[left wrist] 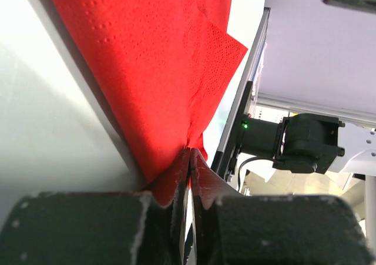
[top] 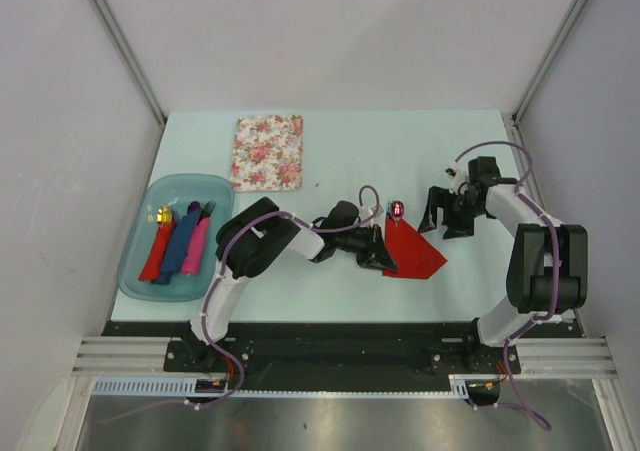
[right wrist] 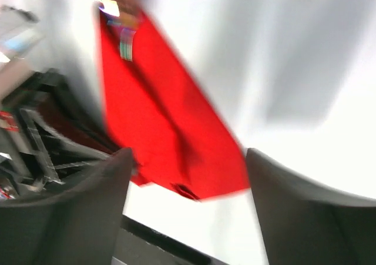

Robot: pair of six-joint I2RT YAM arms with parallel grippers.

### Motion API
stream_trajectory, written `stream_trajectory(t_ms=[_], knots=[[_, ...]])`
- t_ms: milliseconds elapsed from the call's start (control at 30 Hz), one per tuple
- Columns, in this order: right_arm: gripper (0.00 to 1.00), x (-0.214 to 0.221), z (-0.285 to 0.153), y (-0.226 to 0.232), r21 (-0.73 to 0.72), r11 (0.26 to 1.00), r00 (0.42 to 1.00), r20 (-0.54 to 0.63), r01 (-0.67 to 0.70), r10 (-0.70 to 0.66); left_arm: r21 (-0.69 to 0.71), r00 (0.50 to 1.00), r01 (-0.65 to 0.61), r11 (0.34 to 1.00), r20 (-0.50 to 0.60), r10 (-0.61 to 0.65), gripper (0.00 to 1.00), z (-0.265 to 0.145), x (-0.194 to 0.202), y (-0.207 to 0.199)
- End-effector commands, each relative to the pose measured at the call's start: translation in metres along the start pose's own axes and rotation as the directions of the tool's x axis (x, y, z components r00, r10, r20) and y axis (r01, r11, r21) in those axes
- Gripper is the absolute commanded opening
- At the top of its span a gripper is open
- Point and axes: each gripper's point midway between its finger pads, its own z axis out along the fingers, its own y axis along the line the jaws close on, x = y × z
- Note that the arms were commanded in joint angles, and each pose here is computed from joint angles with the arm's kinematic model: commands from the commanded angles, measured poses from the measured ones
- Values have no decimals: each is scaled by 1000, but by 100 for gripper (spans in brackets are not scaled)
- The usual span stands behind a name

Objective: Place the utensils on the paper napkin and roll it up

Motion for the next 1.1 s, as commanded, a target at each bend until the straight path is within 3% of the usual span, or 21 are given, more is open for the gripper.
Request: stream_trajectory(t_ms=[0, 133, 233, 567, 867, 967, 1067], knots=[[89, 22, -17, -23, 44, 995, 994, -56, -94, 97, -125, 1000, 27, 992, 9, -26, 9, 5, 6, 43], [89, 29, -15, -27, 27, 983, 977, -115, -179, 181, -122, 1000, 20, 992, 8, -19, 9, 5, 5, 41], [82, 41, -6, -34, 36, 974, 953, -201, -225, 228, -123, 1000, 21, 992, 8, -20, 9, 6, 5, 42], [75, 65, 21, -28, -14, 948, 889, -353, -317, 292, -109, 1000, 19, 994, 16, -18, 9, 7, 3, 39], [65, 26, -1, 13, -315, 879, 929, -212, -358, 302, -106, 1000, 12, 994, 12, -11, 9, 7, 3, 38], [61, 24, -6, 19, -350, 869, 934, -193, -350, 299, -107, 1000, 11, 994, 13, -9, 8, 6, 4, 39], [49, 27, -6, 19, -343, 871, 934, -194, -352, 300, -106, 1000, 11, 994, 12, -9, 9, 6, 4, 39]])
